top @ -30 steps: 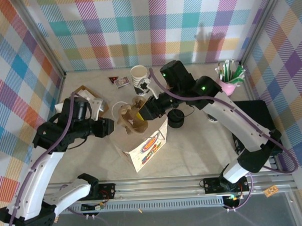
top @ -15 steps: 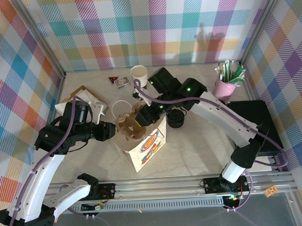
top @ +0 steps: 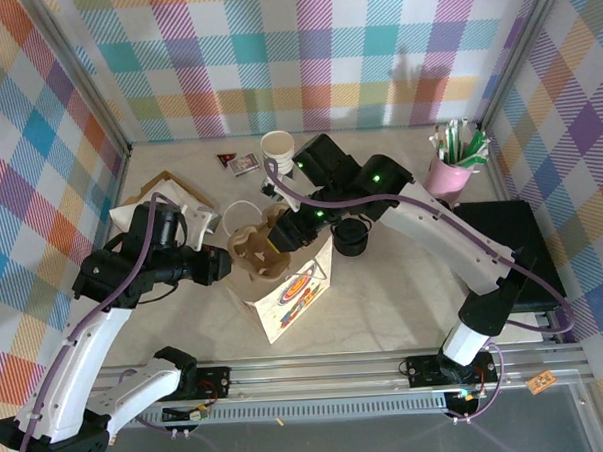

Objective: Pack the takeout coffee

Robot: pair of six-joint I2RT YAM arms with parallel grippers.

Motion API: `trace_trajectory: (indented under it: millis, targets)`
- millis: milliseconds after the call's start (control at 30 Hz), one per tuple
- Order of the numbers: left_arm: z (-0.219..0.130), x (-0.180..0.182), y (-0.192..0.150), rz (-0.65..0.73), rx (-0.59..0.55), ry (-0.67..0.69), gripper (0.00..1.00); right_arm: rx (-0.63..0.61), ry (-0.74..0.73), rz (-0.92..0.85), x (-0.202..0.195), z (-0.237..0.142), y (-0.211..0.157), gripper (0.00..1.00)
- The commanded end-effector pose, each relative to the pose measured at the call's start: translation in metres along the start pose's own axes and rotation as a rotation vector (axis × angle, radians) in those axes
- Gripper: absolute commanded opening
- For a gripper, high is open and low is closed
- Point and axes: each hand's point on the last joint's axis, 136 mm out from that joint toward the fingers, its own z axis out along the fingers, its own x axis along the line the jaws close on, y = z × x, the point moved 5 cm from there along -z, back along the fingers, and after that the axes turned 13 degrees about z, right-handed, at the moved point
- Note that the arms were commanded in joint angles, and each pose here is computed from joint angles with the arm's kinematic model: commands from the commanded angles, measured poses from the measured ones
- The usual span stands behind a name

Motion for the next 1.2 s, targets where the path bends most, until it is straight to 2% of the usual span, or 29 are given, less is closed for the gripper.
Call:
trace_trajectory:
  millis: [0, 267, 467, 600, 800, 1167]
  targets:
    - [0.0, -0.002, -0.009, 0.014, 0.023, -0.011, 0.24, 0.019, 0.019, 0.031, 0.003, 0.001, -0.005, 0.33]
    - [-0.005, -0.002, -0.012, 0.017, 0.004, 0.007, 0.11, 0.056, -0.042, 0.066, -0.01, 0.012, -0.008, 0.33]
    - [-0.007, -0.003, -0.012, 0.028, -0.031, 0.0, 0.05, 0.079, -0.073, 0.074, -0.016, 0.017, -0.011, 0.33]
    - [-0.005, -0.004, -0.012, 0.033, -0.041, -0.008, 0.05, 0.094, -0.092, 0.072, -0.018, 0.021, -0.012, 0.33]
    - [-0.003, -0.004, -0.009, 0.039, -0.059, -0.016, 0.21, 0.133, -0.12, 0.059, -0.018, 0.027, -0.017, 0.33]
    - [-0.008, -0.008, -0.012, 0.054, -0.115, -0.033, 0.2, 0.165, -0.173, 0.026, -0.02, 0.038, -0.018, 0.33]
